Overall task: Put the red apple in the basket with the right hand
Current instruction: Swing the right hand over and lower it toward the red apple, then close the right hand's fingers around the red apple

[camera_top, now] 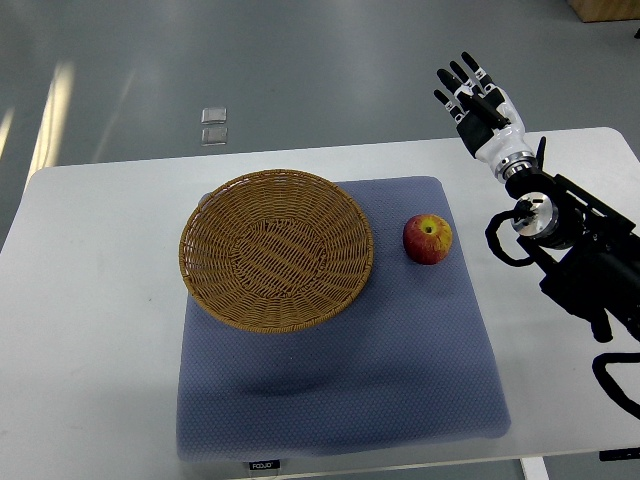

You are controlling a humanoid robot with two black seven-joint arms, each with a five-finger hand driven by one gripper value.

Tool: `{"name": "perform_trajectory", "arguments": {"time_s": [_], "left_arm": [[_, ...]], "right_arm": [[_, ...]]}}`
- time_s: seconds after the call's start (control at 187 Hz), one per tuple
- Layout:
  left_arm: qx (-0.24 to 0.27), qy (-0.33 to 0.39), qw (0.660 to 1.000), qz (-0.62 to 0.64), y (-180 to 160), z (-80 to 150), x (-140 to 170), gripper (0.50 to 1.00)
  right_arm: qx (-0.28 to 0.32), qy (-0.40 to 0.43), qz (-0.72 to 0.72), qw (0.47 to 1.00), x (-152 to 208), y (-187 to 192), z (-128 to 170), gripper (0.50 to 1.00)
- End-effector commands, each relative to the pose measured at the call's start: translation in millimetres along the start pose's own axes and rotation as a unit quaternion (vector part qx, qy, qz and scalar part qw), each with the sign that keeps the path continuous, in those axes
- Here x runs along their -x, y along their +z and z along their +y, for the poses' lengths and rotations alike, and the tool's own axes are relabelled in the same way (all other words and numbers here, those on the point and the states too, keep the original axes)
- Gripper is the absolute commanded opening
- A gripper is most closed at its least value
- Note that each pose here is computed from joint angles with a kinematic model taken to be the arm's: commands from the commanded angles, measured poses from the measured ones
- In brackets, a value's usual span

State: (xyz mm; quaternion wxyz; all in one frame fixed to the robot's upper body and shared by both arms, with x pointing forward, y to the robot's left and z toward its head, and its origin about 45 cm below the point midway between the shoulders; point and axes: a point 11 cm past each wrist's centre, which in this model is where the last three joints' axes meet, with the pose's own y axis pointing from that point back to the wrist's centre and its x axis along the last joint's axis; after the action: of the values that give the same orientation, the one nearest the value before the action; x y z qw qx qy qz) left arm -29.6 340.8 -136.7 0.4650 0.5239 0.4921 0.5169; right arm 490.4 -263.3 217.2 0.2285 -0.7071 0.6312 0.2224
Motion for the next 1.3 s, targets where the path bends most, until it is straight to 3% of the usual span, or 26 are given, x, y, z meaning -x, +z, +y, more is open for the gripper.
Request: {"name": "perform_trajectory", "arguments": {"time_s": [0.0,0.225,0.556,0.583,0.712,0.861,1.081,1.247,1.295], "left_arm": [[0.0,-0.001,1.0,0.0,-0.1,0.0,0.7,1.0],[0.0,-0.001,1.0,0.0,-0.1,0.0,0.7,1.0],[0.0,-0.001,1.0,0.0,-0.1,0.0,0.7,1.0],[0.0,-0.001,1.0,0.0,-0.1,0.0,0.7,1.0],[0.0,0.001,1.0,-0.001,-0.3,0.0,-0.5,1.0],[0.0,0.0,1.0,-0.001,-0.2,0.0,0.6,1.0],[0.0,0.001,1.0,-0.001,-0.3,0.0,-0.5,1.0],[0.0,0.001,1.0,-0.001,-0.3,0.0,-0.5,1.0],[0.0,0.001,1.0,-0.001,-0.3,0.0,-0.5,1.0]], "right_arm": [[-0.01,-0.006,0.008,1.0,1.0,-14.0,-2.9,0.921],[-0.012,-0.024,0.056,0.998,-2.6,-38.3,-2.3,0.921],[0.016,-0.15,0.266,0.952,38.6,-76.2,-2.2,0.921],[0.039,-0.196,0.341,0.919,48.7,-75.4,2.4,0.921],[0.076,-0.297,0.438,0.845,76.8,-70.2,18.4,0.921],[0.113,-0.408,0.56,0.712,104.6,-50.1,45.3,0.921],[0.145,-0.451,0.697,0.538,99.3,-30.1,54.6,0.921],[0.153,-0.456,0.723,0.495,93.5,-21.9,56.9,0.921],[0.162,-0.458,0.743,0.46,84.3,-14.7,60.0,0.921]]}}
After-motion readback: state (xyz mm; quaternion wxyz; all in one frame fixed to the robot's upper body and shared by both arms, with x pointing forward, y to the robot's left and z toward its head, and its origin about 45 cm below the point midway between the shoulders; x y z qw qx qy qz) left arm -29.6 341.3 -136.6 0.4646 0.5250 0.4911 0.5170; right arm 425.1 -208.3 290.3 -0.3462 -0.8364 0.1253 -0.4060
